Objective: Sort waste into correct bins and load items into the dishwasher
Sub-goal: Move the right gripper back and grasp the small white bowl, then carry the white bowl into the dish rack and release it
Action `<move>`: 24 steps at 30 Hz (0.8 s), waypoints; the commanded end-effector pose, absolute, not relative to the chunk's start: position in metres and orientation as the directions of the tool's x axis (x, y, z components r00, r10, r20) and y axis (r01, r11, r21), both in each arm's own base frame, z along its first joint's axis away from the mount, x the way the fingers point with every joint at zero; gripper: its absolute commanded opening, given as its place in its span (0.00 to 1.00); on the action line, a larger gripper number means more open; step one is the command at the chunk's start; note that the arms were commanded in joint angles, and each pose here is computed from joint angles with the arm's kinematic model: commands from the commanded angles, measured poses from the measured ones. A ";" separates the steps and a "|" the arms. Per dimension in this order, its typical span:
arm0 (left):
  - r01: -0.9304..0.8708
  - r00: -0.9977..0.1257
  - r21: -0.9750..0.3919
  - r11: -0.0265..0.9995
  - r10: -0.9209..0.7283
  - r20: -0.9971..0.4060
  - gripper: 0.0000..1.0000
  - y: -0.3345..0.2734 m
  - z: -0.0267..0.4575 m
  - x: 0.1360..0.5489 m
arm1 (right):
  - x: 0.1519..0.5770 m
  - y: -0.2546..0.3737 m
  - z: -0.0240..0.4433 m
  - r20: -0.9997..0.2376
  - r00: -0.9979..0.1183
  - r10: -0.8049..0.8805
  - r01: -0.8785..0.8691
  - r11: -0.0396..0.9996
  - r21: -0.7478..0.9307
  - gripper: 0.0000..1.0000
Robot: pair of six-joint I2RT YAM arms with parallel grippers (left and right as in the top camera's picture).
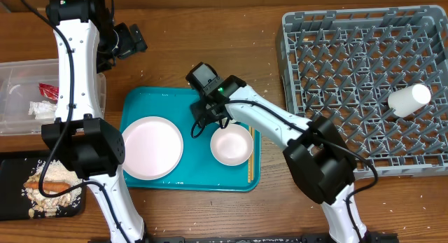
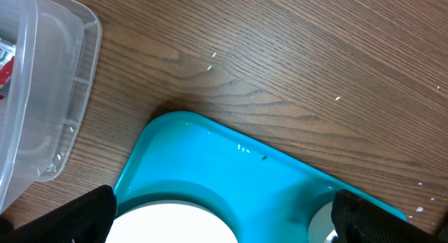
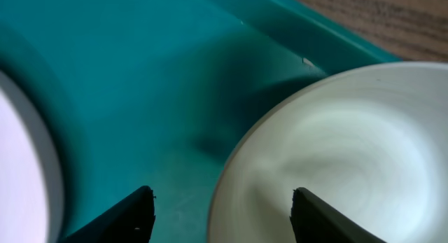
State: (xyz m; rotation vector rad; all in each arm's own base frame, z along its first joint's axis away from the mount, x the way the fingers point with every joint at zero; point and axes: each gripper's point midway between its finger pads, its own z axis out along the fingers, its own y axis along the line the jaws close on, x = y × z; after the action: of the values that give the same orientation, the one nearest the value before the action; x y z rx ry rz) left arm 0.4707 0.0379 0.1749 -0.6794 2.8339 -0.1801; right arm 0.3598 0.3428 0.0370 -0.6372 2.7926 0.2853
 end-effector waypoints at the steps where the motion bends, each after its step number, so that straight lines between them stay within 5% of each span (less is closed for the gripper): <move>1: -0.434 -0.868 -0.176 0.884 -0.462 -0.181 1.00 0.035 0.175 0.471 | 0.361 0.342 0.026 -0.287 -0.869 -0.402 -0.446 0.888 0.107 0.56; 7: -0.434 -0.868 -0.176 0.884 -0.462 -0.181 1.00 0.035 0.175 0.471 | 0.361 0.344 0.031 -0.291 -0.875 -0.386 -0.433 0.893 0.118 0.43; 16: -0.434 -0.868 -0.176 0.884 -0.462 -0.181 1.00 0.035 0.175 0.471 | 0.373 0.352 0.090 -0.361 -0.862 -0.357 -0.429 0.892 0.145 0.06; 24: -0.433 -0.868 -0.177 0.884 -0.462 -0.181 1.00 0.035 0.175 0.471 | 0.387 0.337 0.161 -0.452 -0.842 -0.293 -0.406 0.897 0.176 0.04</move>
State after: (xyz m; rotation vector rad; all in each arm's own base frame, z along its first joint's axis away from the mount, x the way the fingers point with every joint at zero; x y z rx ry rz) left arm 0.4708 0.0379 0.1749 -0.6793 2.8336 -0.1801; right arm 0.3707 0.3434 0.0918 -0.5803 2.7730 0.2887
